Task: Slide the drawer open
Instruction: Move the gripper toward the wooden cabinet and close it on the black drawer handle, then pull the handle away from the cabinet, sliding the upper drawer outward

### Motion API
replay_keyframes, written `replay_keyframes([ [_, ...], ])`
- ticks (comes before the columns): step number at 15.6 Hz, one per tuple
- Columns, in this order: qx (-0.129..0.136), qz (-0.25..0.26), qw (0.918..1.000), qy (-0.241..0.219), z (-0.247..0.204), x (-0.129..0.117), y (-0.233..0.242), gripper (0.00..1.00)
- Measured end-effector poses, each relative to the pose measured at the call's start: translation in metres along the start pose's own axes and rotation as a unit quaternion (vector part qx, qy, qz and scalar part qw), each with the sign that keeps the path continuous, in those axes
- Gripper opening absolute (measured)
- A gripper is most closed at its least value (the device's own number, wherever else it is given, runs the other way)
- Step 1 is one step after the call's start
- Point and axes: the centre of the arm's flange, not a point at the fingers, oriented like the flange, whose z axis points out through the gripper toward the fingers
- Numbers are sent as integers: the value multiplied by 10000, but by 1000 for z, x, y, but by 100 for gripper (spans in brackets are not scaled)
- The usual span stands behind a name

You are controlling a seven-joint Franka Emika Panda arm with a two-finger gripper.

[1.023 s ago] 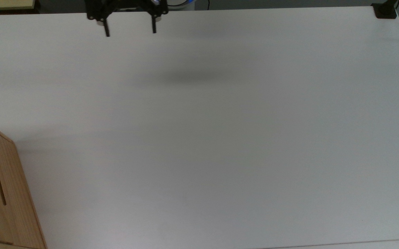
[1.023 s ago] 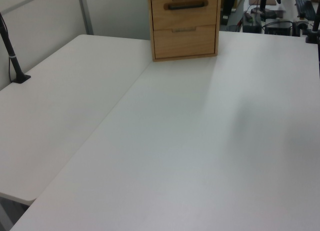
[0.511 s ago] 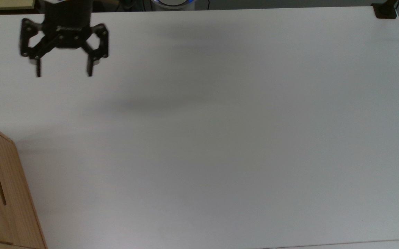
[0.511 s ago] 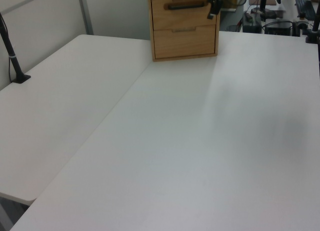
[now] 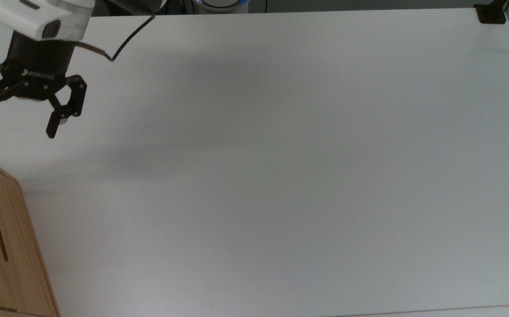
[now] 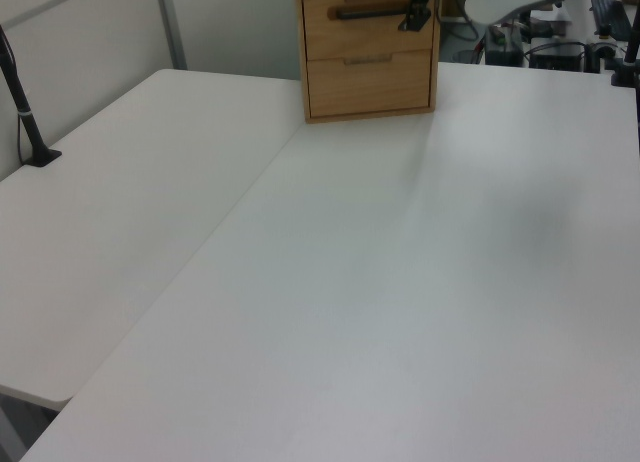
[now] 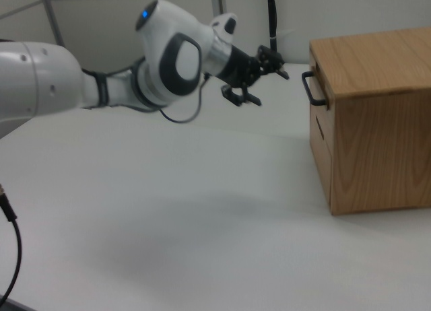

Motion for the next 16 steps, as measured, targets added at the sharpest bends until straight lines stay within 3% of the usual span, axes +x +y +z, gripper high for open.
replay_keyframes([
  [4,-290,-103,9995,62,33,-6,3,98],
  [6,-432,-108,9990,36,40,-5,13,88],
  [9,-611,-84,9981,-39,50,-13,29,81],
  [12,-729,-102,9973,-34,58,-20,34,53],
  [16,-739,-143,9972,-45,67,-22,30,52],
])
